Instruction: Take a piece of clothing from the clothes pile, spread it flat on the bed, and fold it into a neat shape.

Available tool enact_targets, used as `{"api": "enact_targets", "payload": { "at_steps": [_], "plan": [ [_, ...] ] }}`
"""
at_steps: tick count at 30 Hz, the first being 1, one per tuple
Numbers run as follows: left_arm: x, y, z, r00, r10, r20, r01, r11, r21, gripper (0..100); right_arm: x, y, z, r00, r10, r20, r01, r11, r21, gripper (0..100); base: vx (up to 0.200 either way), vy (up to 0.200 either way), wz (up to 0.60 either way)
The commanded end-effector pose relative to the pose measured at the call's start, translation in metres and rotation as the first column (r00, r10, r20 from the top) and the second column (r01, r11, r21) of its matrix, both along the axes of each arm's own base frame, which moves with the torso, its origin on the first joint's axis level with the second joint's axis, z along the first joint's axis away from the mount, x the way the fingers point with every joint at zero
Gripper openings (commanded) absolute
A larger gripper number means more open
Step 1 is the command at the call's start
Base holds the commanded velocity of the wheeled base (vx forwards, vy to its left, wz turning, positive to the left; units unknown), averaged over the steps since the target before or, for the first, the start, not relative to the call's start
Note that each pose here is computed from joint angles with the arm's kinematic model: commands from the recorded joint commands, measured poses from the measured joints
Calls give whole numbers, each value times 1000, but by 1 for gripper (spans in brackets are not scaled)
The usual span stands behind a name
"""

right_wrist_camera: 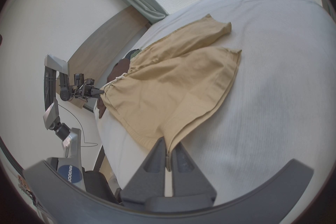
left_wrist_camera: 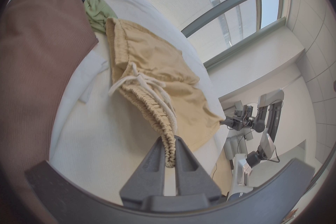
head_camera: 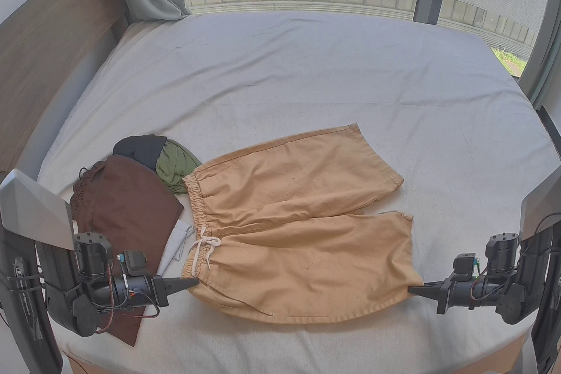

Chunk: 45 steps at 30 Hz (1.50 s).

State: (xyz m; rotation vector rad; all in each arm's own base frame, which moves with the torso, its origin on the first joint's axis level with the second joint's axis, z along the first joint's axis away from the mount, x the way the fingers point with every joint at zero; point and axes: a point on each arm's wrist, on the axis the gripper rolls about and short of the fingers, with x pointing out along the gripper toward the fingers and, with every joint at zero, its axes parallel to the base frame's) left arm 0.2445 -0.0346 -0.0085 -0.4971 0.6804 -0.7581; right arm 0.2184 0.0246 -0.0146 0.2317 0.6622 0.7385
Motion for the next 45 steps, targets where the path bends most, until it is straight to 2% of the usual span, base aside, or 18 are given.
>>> {"api": "enact_targets", "payload": {
  "at_steps": [1,7,13,27,33,38,45],
  "plan": [
    [7,-4,21,997,2,80,0,1000,-29,0,5,2,20,996,-2,85,0,1000,24,0,0,0,0],
    [11,-4,23,995,6,97,-3,999,-34,0,10,4,38,990,-24,140,14,998,69,0,0,0,0],
    [18,-2,27,995,29,97,-24,998,-60,0,7,6,49,988,-34,149,19,995,100,0,0,0,0],
    [29,3,30,991,78,106,-69,994,-82,0,-11,11,60,987,-8,161,-8,995,100,0,0,0,0],
    [32,6,30,990,94,105,-84,992,-89,0,-17,14,61,989,14,146,-28,995,96,0,0,0,0],
    [35,7,31,989,100,105,-90,991,-97,0,-29,19,66,994,51,97,-60,994,86,0,0,0,0],
    [35,7,31,989,100,105,-90,991,-97,0,-35,22,72,992,71,103,-80,993,87,0,0,0,0]
  ]
}}
